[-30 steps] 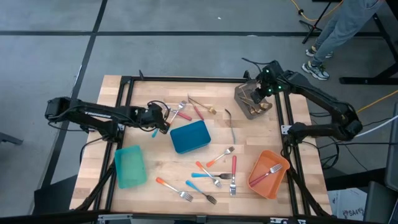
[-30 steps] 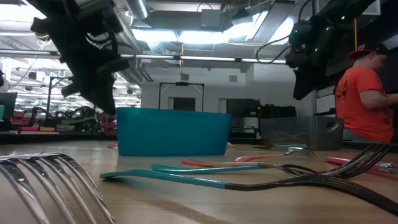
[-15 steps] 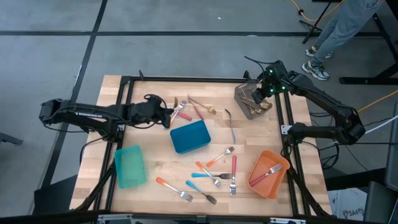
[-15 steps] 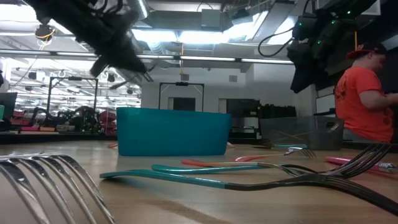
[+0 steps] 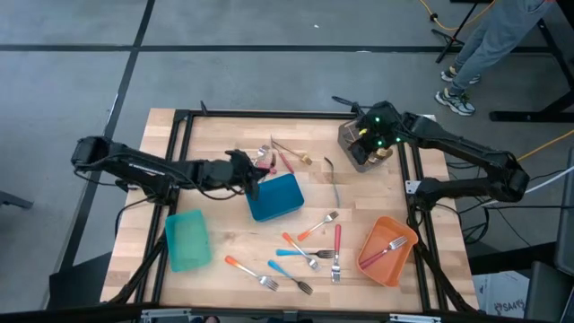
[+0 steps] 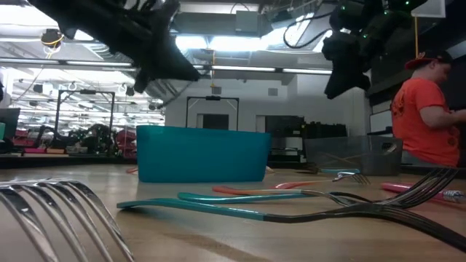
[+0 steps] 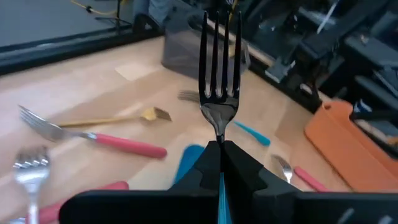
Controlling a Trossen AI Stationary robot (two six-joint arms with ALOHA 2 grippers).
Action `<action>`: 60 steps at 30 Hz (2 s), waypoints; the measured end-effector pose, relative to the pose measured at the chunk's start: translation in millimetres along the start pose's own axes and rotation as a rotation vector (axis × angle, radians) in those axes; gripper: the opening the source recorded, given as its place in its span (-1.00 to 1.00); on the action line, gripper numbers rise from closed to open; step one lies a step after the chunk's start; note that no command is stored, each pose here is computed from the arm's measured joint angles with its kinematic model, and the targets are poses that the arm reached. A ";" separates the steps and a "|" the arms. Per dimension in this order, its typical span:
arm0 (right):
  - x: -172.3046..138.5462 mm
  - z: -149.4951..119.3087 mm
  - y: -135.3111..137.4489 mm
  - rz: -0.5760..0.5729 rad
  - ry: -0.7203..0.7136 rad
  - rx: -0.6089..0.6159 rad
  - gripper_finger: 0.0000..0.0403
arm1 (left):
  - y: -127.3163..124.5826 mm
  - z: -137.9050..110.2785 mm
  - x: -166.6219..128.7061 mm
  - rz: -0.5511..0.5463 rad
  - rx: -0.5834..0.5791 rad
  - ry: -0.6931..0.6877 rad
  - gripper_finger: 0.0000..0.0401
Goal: Sort silverware by color (type)
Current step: Put the top left blue fork into the dark blue bin, then put the top right blue fork into the dark blue bin
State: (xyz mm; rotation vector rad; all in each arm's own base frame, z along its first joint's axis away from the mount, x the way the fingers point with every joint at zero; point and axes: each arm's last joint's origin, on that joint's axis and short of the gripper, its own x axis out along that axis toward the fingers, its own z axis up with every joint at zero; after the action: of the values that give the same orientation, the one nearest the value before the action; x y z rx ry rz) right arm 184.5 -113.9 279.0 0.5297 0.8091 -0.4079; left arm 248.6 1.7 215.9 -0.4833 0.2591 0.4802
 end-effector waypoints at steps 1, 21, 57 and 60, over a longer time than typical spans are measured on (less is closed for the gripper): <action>0.7 -0.2 3.3 0.009 0.000 -0.004 -0.58 | -2.2 -4.2 3.4 -0.006 0.005 0.007 -1.00; 7.7 -14.7 50.9 0.048 0.037 -0.012 -0.58 | -11.4 -69.3 42.6 0.002 0.104 0.154 -1.00; 8.4 -24.0 70.5 0.044 0.043 -0.045 -0.58 | -5.2 -79.8 45.5 0.045 0.140 0.219 -0.85; 8.4 -24.0 70.5 0.044 0.043 -0.045 -0.58 | -5.2 -79.8 45.5 0.045 0.140 0.219 -0.85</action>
State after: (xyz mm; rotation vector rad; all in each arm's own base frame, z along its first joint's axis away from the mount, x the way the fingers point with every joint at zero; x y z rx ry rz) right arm 213.6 -44.8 279.1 0.5149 0.8444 -0.3383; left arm 280.2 -25.0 133.8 -0.3941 0.5117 0.4502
